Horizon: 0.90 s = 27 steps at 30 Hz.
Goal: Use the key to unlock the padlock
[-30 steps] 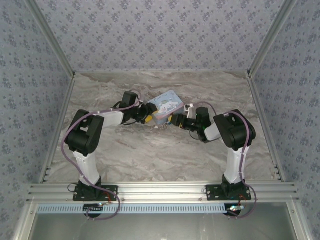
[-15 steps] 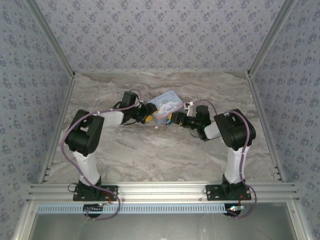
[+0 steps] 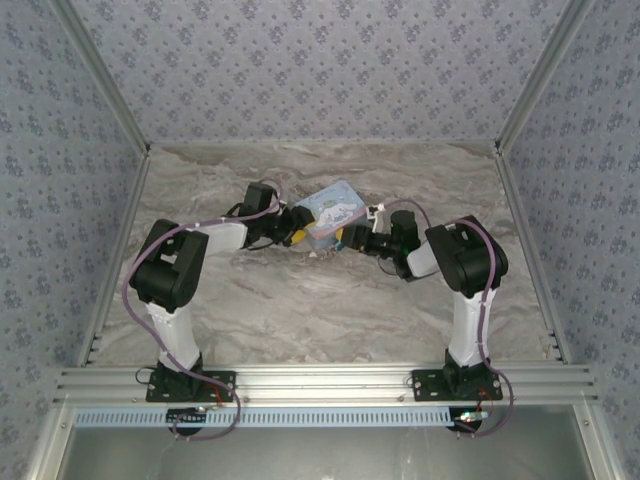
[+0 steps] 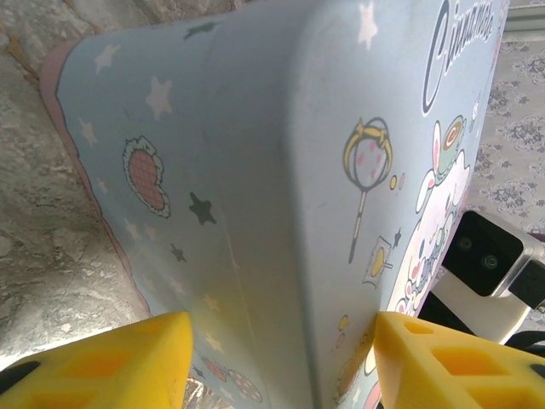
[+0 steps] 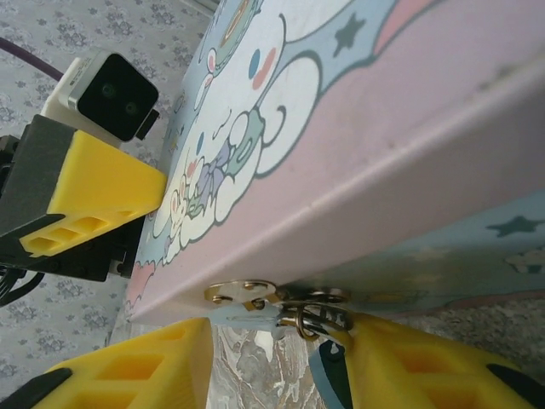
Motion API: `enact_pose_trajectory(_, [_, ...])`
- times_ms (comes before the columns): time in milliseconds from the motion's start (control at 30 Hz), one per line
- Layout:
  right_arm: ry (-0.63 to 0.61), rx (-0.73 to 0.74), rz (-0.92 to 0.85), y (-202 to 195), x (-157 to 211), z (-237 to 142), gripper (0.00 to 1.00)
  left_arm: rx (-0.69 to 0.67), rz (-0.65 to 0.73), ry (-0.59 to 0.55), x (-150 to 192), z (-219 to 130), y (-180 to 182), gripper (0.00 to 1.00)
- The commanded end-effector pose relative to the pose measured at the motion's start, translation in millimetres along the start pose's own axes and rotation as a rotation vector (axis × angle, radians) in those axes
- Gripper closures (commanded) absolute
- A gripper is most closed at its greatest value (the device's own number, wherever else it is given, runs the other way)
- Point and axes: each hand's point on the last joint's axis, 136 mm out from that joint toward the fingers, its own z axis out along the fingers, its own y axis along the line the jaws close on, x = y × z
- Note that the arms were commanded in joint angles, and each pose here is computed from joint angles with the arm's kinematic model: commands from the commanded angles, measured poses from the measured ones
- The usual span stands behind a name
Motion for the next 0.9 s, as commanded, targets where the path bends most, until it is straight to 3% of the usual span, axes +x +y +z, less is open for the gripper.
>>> enact_pose_trajectory(0, [-0.019, -0.047, -0.050, 11, -3, -2, 0.59, -0.057, -0.013, 0.022, 10, 0, 18, 0.44])
enact_pose_trajectory(300, [-0.018, -0.036, -0.050, 11, 1, -7, 0.73, -0.060, -0.011, 0.024, 11, 0, 19, 0.50])
enact_pose_trajectory(867, [-0.006, 0.007, -0.033, 0, 7, -11, 0.97, -0.063, -0.016, 0.014, 10, -3, 22, 0.51])
